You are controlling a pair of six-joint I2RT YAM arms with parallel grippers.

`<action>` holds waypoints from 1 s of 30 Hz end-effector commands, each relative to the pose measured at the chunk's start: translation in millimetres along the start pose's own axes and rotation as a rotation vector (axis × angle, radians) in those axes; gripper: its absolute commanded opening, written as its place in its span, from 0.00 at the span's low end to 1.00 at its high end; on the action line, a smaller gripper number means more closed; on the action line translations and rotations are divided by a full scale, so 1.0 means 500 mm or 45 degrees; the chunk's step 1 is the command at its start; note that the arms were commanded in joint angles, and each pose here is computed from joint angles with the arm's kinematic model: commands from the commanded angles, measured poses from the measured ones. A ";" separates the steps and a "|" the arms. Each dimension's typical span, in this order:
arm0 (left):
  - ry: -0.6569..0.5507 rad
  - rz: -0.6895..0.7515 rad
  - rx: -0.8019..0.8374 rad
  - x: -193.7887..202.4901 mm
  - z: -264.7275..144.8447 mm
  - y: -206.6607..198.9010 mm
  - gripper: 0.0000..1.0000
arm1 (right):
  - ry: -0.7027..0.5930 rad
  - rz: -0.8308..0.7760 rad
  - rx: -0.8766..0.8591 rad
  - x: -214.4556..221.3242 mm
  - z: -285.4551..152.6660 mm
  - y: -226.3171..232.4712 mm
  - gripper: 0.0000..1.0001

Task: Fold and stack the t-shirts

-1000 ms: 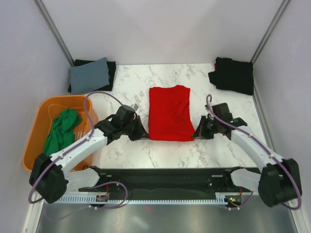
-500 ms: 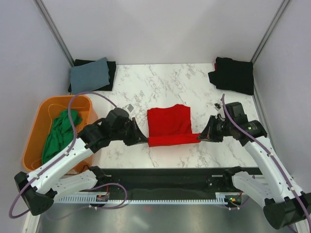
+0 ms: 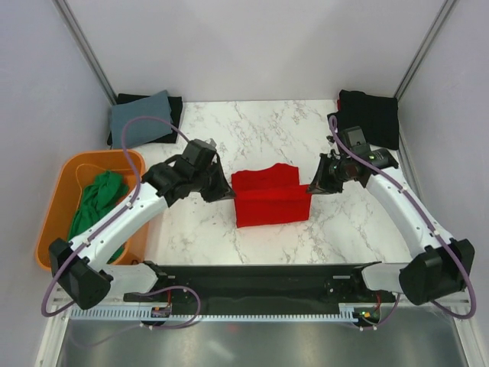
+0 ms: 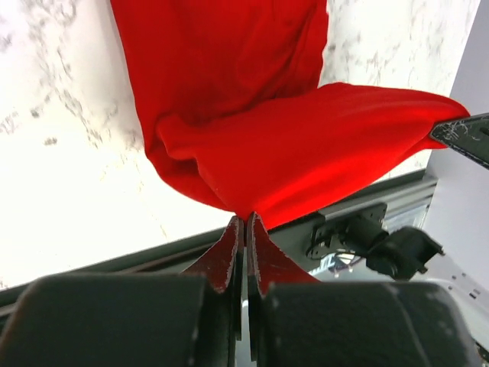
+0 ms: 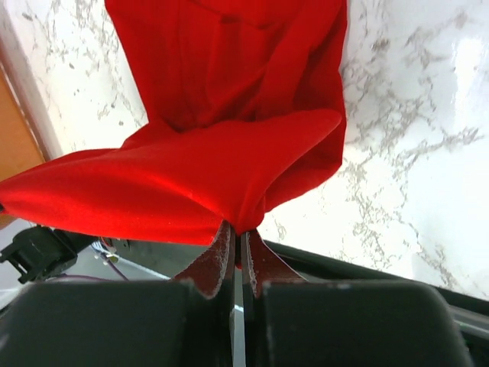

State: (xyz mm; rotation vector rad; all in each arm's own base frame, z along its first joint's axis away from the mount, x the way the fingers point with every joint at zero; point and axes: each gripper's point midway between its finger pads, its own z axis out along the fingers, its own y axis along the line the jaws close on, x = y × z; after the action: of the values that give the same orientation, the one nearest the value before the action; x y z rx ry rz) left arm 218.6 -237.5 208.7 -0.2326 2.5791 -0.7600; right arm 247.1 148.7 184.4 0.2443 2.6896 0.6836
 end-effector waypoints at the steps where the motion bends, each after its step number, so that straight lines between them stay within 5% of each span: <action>1: -0.049 0.075 -0.017 -0.055 -0.003 0.000 0.02 | -0.110 -0.054 0.038 -0.079 0.009 0.002 0.00; 12: -0.023 0.017 -0.112 -0.213 0.136 0.087 0.02 | -0.100 0.001 -0.007 -0.222 0.136 0.035 0.00; 18: 0.192 -0.032 -0.104 -0.272 0.311 0.145 0.08 | -0.093 0.047 0.101 -0.315 0.253 0.009 0.00; 21: 0.254 -0.065 -0.110 -0.286 0.367 0.163 0.25 | -0.052 0.053 0.087 -0.341 0.312 0.010 0.32; 22: 0.243 -0.068 -0.098 -0.303 0.367 0.155 0.28 | -0.022 0.035 0.091 -0.340 0.337 0.002 0.59; 23: 0.256 -0.081 -0.105 -0.303 0.370 0.160 0.31 | -0.017 0.024 0.089 -0.345 0.338 0.004 0.67; 27: 0.169 -0.036 -0.077 -0.338 0.319 0.130 0.52 | -0.101 -0.016 0.140 -0.359 0.277 0.001 0.78; 30: 0.110 0.004 -0.084 -0.354 0.283 0.118 0.56 | -0.137 -0.022 0.166 -0.324 0.227 -0.011 0.78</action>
State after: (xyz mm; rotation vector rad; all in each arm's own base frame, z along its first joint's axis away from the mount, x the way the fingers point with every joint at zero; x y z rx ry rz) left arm 429.9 -204.8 64.6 -0.3580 2.8387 -0.6542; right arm 455.3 167.4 84.8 0.3140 2.7354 0.5164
